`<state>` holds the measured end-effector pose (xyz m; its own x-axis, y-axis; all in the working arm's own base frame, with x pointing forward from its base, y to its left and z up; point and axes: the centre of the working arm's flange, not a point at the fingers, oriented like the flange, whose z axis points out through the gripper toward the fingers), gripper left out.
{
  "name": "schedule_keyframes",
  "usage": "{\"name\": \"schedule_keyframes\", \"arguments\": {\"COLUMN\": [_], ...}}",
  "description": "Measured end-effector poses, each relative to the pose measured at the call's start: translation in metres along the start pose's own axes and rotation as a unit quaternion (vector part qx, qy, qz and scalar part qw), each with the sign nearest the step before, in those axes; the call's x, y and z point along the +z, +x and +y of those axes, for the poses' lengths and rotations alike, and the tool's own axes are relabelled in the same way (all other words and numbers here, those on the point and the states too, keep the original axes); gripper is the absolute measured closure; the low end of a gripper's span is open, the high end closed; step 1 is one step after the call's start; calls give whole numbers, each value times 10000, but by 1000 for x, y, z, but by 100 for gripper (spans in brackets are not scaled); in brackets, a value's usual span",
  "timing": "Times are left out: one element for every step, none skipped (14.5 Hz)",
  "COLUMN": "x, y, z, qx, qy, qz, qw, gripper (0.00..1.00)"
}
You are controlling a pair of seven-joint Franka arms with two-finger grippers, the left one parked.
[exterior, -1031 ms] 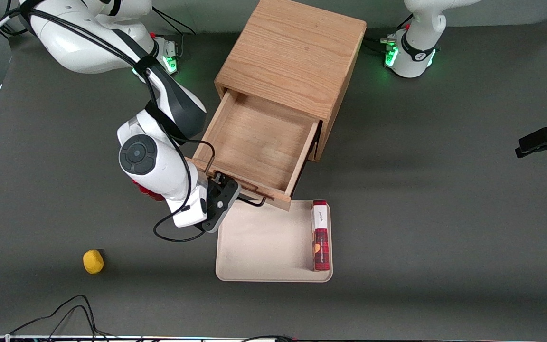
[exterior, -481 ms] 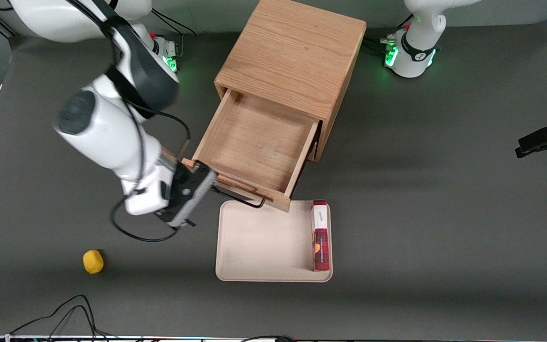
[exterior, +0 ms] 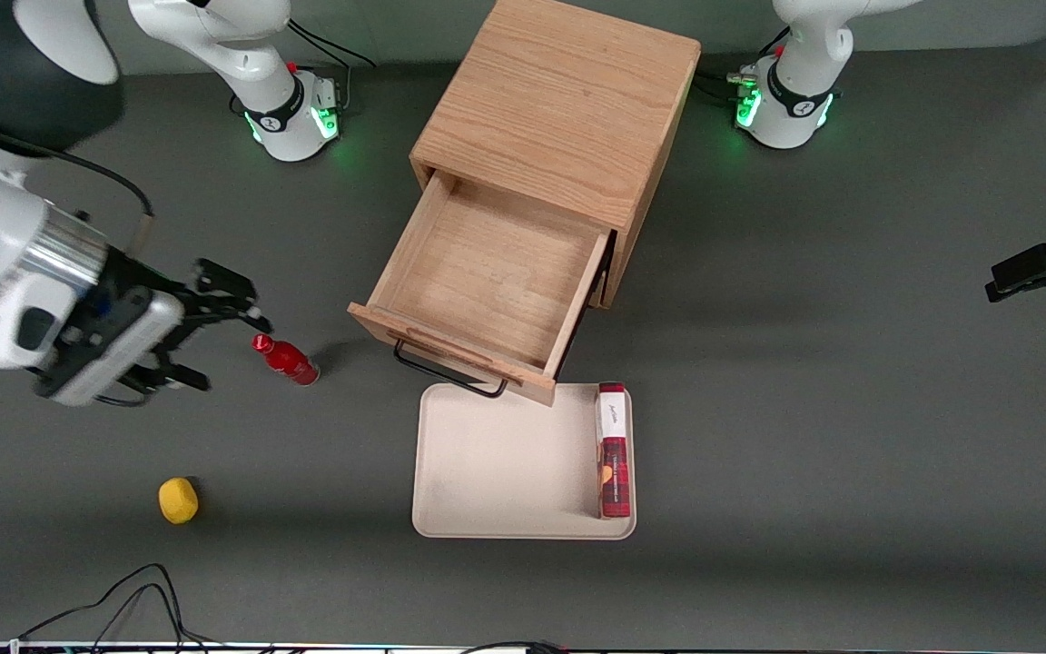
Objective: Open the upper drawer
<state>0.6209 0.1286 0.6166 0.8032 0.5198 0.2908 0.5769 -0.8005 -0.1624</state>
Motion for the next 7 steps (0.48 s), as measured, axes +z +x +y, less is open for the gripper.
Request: {"name": "schedule_keyframes", "arguments": {"x": [-13, -22, -28, -32, -33, -34, -33], "y": [-12, -23, -35, -45, -54, -61, -69], "z": [3, 4, 6, 8, 9, 9, 9], "qx": [47, 220, 561, 986, 1402, 1783, 2121], "qy": [-178, -275, -306, -309, -318, -388, -509], "qz": [-91, -214, -363, -513, -666, -817, -954], "qw": [9998, 9992, 9973, 9933, 9874, 9798, 9712], "gripper": [0, 0, 0, 0, 0, 0, 0]}}
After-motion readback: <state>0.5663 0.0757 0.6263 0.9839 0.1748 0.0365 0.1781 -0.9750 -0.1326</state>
